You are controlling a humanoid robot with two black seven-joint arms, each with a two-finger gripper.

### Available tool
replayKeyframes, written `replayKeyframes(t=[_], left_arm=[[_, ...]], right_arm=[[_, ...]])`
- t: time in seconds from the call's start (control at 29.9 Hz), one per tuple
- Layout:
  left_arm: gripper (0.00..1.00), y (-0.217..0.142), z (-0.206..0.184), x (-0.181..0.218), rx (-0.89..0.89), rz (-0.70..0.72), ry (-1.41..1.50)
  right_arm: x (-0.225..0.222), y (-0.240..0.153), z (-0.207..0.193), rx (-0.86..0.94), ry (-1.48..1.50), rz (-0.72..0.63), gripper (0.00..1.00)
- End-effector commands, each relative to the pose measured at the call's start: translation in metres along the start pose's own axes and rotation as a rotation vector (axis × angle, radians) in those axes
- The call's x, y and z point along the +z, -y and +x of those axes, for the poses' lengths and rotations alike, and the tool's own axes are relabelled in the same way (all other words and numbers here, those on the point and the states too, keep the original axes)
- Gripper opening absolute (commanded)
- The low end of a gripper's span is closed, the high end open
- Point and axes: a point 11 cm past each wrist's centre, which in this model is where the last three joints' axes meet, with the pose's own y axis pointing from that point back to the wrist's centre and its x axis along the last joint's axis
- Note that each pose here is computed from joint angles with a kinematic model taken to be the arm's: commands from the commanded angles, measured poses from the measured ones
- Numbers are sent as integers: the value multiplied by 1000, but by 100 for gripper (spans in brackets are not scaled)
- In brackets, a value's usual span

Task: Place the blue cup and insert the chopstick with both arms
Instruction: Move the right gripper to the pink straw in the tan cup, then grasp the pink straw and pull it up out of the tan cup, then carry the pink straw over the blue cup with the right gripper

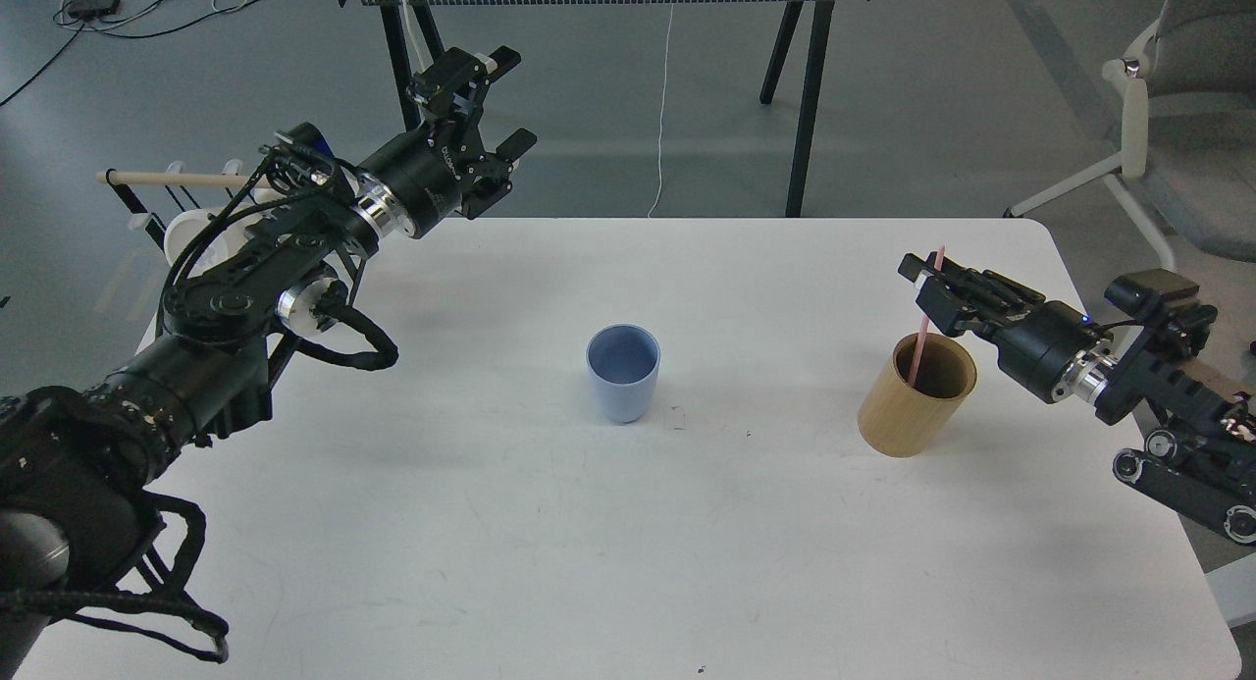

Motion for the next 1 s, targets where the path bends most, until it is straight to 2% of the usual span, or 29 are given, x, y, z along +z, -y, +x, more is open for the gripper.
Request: replayKeyframes(t=[0.0,0.13,0.23,0.47,0.7,0.84,0.97], left_arm=[[98,0,0,0,0,0,0],[98,0,-1,-1,0,1,-2],[98,-1,-1,-3,1,4,-5],[98,-1,-1,-3,1,4,-5],[98,-3,2,-4,9,9,-3],[98,-10,5,-14,22,27,-11],[98,-31,22,-30,73,69,-11]], right_arm=[[1,-1,-1,-1,1,-2,25],[0,0,0,0,0,-1,9],[0,0,1,1,-1,0,3],[1,-2,17,33,-5,1,0],[-5,-27,98,147,-61,26,0],[-26,-34,151,234,-61,80,0],[-59,-24,198,352,-39,177,0]])
